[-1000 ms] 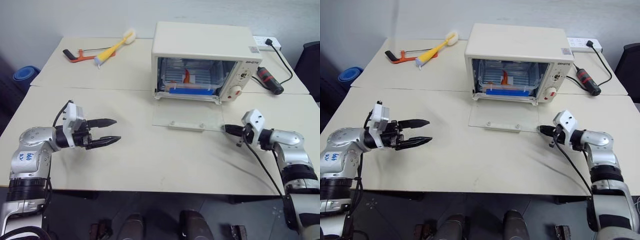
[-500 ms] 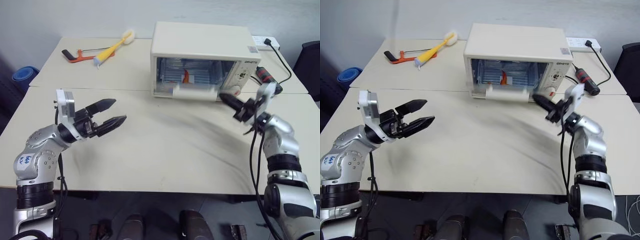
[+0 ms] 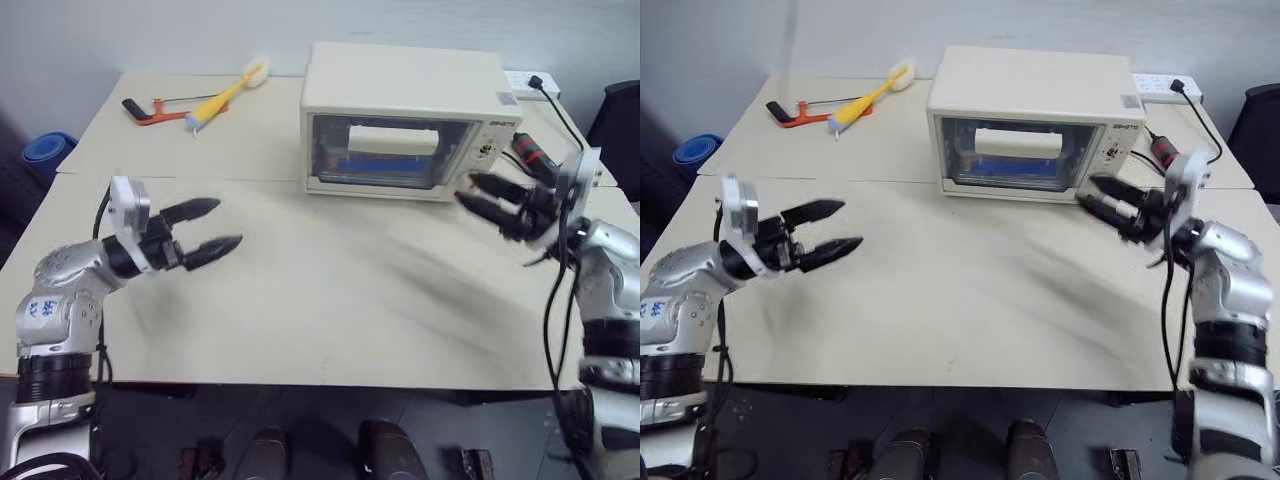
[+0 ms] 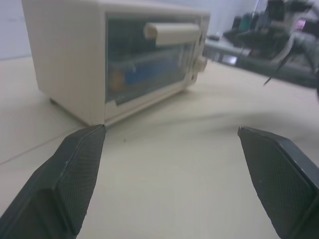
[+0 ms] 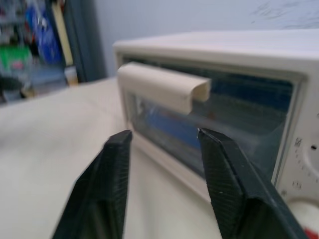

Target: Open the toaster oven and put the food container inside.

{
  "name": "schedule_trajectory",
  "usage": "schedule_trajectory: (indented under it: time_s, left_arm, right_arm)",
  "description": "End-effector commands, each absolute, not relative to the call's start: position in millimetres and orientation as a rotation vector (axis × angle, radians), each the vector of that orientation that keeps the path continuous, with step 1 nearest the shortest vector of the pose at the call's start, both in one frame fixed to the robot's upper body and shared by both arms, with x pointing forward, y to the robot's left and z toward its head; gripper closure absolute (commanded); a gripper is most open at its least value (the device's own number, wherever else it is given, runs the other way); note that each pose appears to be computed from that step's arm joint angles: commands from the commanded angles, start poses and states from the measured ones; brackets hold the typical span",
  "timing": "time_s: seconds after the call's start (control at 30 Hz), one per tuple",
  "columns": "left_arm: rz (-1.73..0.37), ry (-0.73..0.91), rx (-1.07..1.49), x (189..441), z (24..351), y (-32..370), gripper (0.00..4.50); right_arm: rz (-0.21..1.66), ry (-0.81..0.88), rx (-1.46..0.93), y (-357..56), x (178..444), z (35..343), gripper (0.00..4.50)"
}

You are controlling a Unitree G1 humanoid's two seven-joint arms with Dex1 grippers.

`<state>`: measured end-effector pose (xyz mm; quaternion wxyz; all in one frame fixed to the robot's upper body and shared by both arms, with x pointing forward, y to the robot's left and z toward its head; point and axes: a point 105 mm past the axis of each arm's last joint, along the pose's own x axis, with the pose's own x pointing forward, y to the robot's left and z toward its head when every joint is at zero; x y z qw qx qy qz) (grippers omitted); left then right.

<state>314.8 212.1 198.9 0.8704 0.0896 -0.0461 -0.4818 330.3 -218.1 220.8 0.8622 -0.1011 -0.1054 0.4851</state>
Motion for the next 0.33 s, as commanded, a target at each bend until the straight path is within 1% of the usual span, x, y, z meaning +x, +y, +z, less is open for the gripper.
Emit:
schedule_trajectory:
  time_s: [0.03,0.07,0.1,0.13,0.2,0.27,0.33]
  left_arm:
    - [-1.051,-0.030,0.441,302,177,225,0.00]
    - [-1.084,-0.006,0.461,295,169,228,0.00]
    - [-1.093,0.007,0.485,291,164,232,0.00]
    - [-1.095,0.027,0.538,287,157,236,0.00]
    - [-1.089,0.038,0.562,280,152,242,0.00]
    - [-1.075,0.062,0.536,275,148,247,0.00]
    - [-1.043,0.060,0.513,274,148,250,0.00]
  right_arm:
    - [1.259,-0.225,-0.463,-191,284,208,0.99]
    - [1.300,-0.199,-0.482,-190,273,198,0.67]
    - [1.322,-0.185,-0.491,-189,266,190,0.24]
    - [1.318,-0.165,-0.460,-191,262,185,0.03]
    - [1.312,-0.136,-0.436,-194,259,176,0.03]
    - [1.318,-0.097,-0.461,-201,257,163,0.03]
    - [1.272,-0.060,-0.448,-212,263,156,0.03]
